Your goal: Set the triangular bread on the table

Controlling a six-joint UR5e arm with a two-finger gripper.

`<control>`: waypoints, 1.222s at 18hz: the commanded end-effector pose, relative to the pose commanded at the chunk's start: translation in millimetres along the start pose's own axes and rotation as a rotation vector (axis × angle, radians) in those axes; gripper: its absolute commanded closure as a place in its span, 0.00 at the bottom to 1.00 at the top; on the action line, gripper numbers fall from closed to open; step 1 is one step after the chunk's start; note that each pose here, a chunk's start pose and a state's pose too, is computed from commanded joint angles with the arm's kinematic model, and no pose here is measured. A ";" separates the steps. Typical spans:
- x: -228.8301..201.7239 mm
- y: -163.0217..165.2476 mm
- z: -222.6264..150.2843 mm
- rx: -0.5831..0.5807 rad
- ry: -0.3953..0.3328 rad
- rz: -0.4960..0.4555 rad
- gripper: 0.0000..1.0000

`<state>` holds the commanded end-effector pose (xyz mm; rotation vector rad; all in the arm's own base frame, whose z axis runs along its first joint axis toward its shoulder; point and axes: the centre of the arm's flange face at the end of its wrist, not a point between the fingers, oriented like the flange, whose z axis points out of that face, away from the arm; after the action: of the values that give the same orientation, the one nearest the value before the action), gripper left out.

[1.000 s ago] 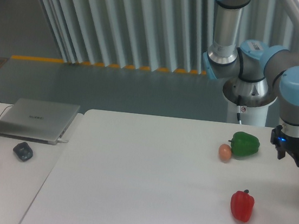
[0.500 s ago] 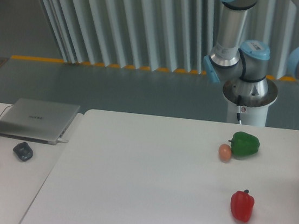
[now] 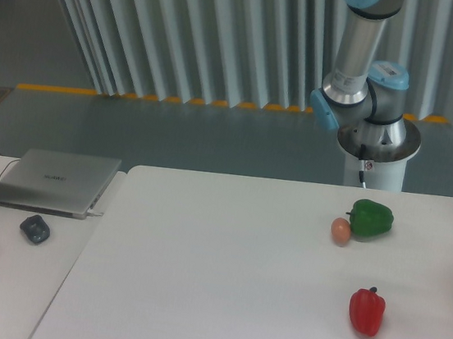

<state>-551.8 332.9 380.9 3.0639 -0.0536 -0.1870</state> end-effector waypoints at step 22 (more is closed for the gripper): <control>-69.7 56.5 88.6 -0.013 -0.003 -0.127 0.00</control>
<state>-633.5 273.1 305.7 3.0551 0.1424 -0.1987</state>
